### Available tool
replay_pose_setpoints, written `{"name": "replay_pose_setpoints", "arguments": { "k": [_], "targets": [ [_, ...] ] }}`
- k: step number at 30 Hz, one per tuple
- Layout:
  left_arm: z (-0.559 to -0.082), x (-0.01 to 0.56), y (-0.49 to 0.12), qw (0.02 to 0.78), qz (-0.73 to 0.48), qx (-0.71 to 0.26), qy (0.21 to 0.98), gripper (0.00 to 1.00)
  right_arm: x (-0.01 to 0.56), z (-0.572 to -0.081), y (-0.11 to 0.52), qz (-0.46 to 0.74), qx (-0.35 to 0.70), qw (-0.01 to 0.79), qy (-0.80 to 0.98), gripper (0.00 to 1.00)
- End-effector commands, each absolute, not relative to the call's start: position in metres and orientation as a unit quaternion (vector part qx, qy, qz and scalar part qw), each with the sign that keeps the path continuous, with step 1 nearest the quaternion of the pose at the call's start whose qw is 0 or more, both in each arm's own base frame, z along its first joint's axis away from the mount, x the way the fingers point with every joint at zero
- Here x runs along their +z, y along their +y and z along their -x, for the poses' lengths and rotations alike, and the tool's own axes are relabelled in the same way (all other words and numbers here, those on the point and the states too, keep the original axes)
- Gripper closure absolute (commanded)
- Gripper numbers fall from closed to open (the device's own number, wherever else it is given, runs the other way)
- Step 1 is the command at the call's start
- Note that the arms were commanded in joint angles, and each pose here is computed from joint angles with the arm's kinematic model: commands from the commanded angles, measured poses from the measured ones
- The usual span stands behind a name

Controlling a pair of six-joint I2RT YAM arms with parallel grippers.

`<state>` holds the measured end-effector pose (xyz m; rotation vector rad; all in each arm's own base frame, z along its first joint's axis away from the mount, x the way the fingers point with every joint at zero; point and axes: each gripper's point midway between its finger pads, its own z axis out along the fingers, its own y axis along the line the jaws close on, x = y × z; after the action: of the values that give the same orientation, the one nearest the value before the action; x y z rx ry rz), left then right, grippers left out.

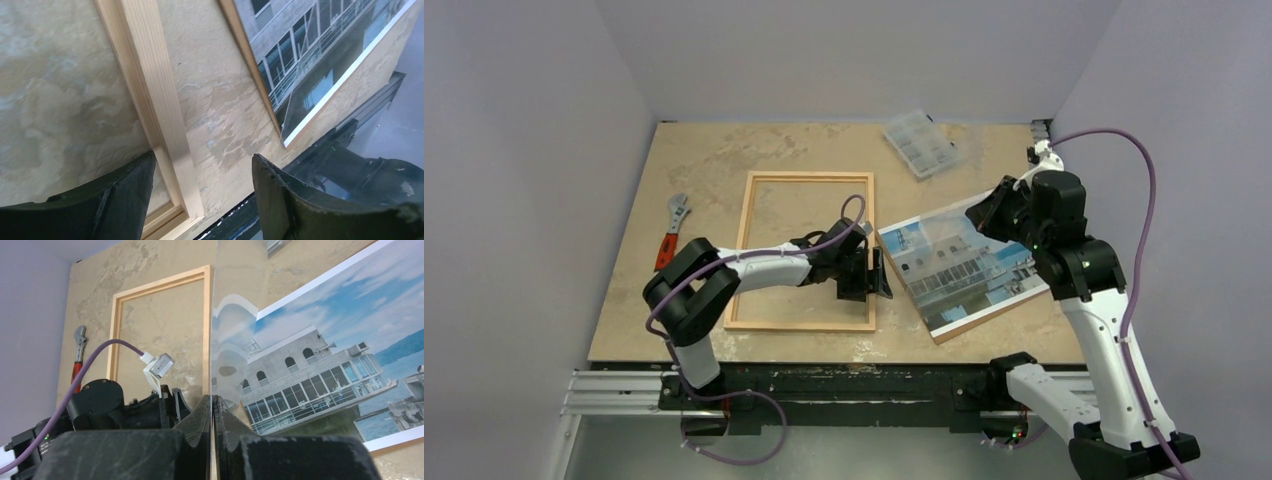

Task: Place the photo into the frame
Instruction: Move the photo frame to the center of the board, then place the photo frame item in the photo frame.

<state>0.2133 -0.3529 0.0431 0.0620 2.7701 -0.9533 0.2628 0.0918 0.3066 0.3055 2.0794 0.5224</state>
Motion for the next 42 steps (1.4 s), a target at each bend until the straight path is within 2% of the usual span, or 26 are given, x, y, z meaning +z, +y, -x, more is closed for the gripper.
{"name": "replay_pose_setpoints", "arguments": {
  "k": [1, 12, 19, 30, 37, 42],
  "targets": [
    [-0.212, 0.054, -0.386, 0.107, -0.031, -0.358, 0.927, 0.32, 0.335, -0.265, 0.084, -0.12, 0.202, 0.507, 0.829, 1.0],
    [-0.195, 0.056, -0.414, 0.094, -0.047, -0.355, 0.929, 0.36, 0.325, -0.266, 0.086, -0.117, 0.2, 0.495, 0.837, 1.0],
    [-0.208, 0.067, -0.384, 0.124, -0.041, -0.325, 0.937, 0.28, 0.318, -0.266, 0.098, -0.094, 0.223, 0.478, 0.844, 1.0],
    [-0.254, 0.114, -0.253, 0.223, 0.04, -0.326, 0.918, 0.26, 0.323, -0.264, 0.13, -0.042, 0.295, 0.447, 0.843, 1.0],
    [-0.254, 0.123, -0.148, 0.275, 0.11, -0.244, 0.924, 0.27, 0.327, -0.264, 0.152, -0.023, 0.352, 0.42, 0.836, 1.0],
    [-0.237, 0.12, -0.09, 0.279, 0.141, -0.134, 0.94, 0.29, 0.322, -0.27, 0.167, -0.025, 0.388, 0.394, 0.833, 1.0]
  ]
}}
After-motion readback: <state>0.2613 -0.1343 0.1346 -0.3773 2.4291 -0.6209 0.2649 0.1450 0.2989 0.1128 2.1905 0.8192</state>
